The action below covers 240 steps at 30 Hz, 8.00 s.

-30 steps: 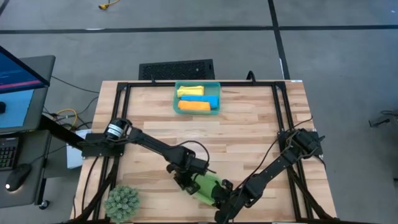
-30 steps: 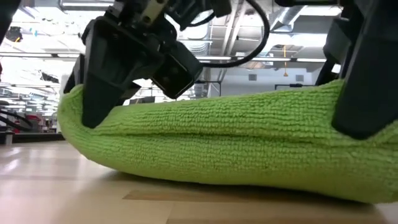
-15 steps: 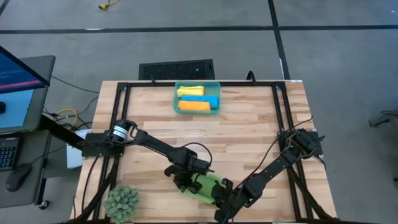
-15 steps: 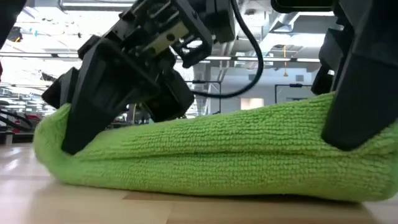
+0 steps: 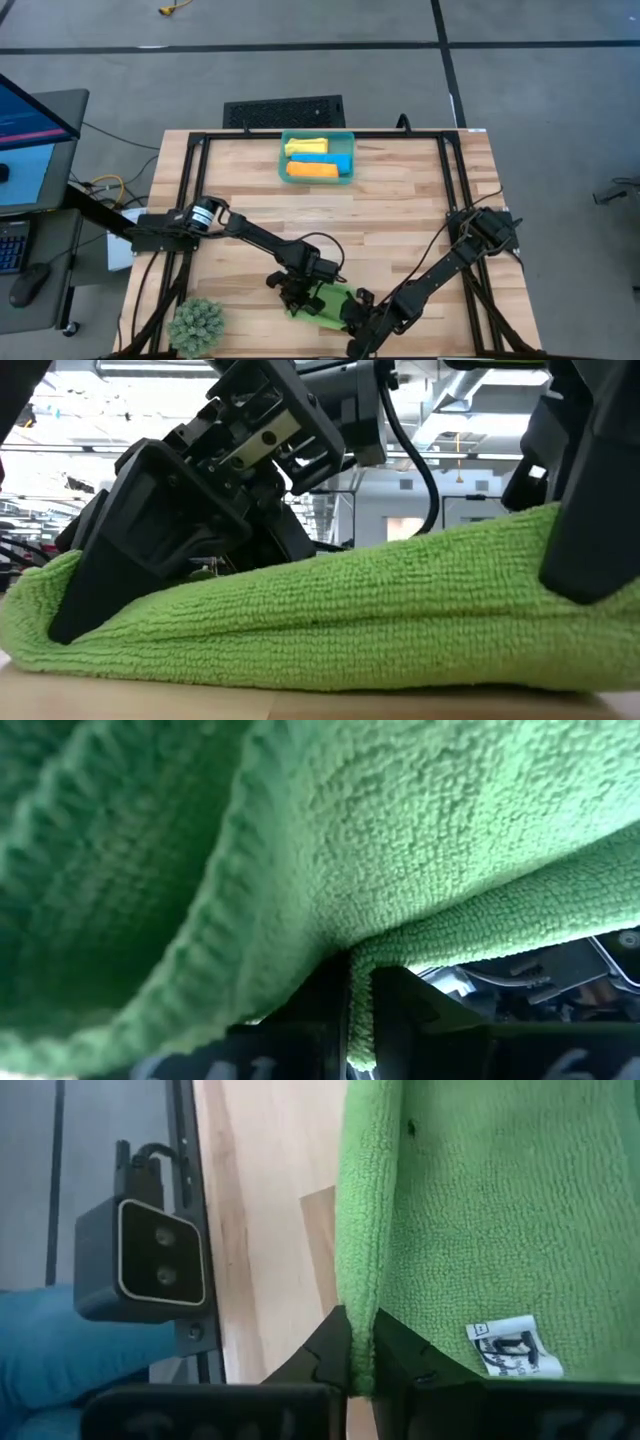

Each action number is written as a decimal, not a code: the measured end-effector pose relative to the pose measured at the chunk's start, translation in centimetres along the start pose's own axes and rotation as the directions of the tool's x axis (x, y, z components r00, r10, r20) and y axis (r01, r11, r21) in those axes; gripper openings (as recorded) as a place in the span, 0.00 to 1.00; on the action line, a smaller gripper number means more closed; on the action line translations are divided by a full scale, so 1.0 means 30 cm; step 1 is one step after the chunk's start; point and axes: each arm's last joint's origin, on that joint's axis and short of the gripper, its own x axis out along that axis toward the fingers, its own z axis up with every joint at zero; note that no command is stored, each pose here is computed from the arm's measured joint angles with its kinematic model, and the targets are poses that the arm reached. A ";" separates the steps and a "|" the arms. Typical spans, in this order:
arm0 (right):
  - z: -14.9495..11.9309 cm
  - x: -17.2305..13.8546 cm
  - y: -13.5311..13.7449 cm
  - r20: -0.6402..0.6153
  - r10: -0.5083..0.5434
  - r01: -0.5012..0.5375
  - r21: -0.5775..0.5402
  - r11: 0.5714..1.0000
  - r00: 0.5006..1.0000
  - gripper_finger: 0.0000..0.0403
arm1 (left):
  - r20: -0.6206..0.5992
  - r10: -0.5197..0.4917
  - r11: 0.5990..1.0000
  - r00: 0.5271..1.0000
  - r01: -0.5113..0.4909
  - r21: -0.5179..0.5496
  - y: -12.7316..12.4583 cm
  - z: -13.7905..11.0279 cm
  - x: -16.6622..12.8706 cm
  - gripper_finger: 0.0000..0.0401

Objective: Roll microfiber towels into tight, uniform cylinder then place into a basket
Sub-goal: Roll the green microfiber towel

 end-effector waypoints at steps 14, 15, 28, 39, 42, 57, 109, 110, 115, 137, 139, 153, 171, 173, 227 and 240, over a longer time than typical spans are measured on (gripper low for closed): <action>0.030 0.009 -0.029 -0.023 -0.004 0.003 -0.069 0.998 1.000 0.20 | -0.017 -0.013 1.000 1.000 0.013 0.005 -0.002 0.000 0.007 0.04; 0.031 0.010 -0.032 -0.030 -0.006 0.003 -0.069 0.998 1.000 0.22 | -0.019 -0.012 1.000 1.000 0.012 0.009 -0.002 0.000 0.009 0.04; 0.039 -0.047 -0.075 -0.126 -0.109 0.101 -0.067 0.993 0.986 0.34 | -0.022 -0.015 0.999 1.000 0.016 0.036 -0.002 0.000 0.009 0.04; -0.011 -0.210 0.056 0.154 -0.094 0.150 -0.409 0.900 0.984 0.31 | -0.023 -0.016 0.999 1.000 0.017 0.037 -0.003 0.000 0.009 0.04; -0.035 -0.226 0.108 0.197 -0.005 0.113 -0.542 0.833 0.980 0.31 | -0.024 -0.016 0.999 1.000 0.017 0.037 -0.003 0.000 0.009 0.04; -0.003 -0.170 0.133 0.168 0.163 0.026 -0.771 0.637 0.972 0.30 | -0.031 -0.018 0.998 0.999 0.019 0.051 -0.002 0.000 0.010 0.04; -0.005 0.075 -0.059 0.066 -0.168 0.178 -0.520 0.835 0.984 0.30 | -0.006 -0.018 0.967 1.000 0.019 0.253 -0.009 -0.003 0.015 0.16; -0.005 0.075 -0.059 0.066 -0.168 0.178 -0.517 0.837 0.984 0.30 | -0.006 -0.019 0.967 1.000 0.020 0.255 -0.010 -0.003 0.015 0.19; -0.009 0.076 -0.058 0.064 -0.168 0.177 -0.515 0.839 0.984 0.30 | -0.027 -0.031 0.954 0.999 0.038 0.296 -0.012 -0.005 0.015 0.31; -0.013 0.077 -0.058 0.049 -0.161 0.164 -0.496 0.853 0.986 0.30 | 0.452 0.086 0.789 0.888 -0.338 0.514 -0.065 -0.306 -0.134 0.32; -0.013 0.077 -0.058 0.049 -0.162 0.165 -0.496 0.852 0.986 0.30 | 0.491 0.084 0.766 0.867 -0.371 0.525 -0.075 -0.354 -0.120 0.32; -0.012 0.078 -0.060 0.047 -0.162 0.164 -0.495 0.853 0.986 0.30 | 0.720 -0.040 0.351 0.693 -0.665 0.659 -0.134 -0.504 0.182 0.32; -0.013 0.078 -0.060 0.046 -0.162 0.163 -0.496 0.853 0.986 0.30 | 0.805 0.011 0.342 0.593 -0.759 0.554 -0.129 -0.408 0.146 0.32; -0.013 0.078 -0.060 0.046 -0.161 0.163 -0.495 0.853 0.986 0.30 | 0.820 0.012 0.342 0.573 -0.773 0.535 -0.129 -0.405 0.143 0.32; -0.082 -0.074 0.173 0.164 -0.331 0.327 -0.783 0.529 0.929 0.32 | 0.589 -0.033 0.815 0.808 -0.319 0.483 -0.103 -0.255 0.089 0.32; -0.016 0.017 0.120 0.143 -0.339 0.312 -0.793 0.523 0.930 0.58 | 0.592 -0.034 0.814 0.805 -0.322 0.484 -0.103 -0.258 0.091 0.32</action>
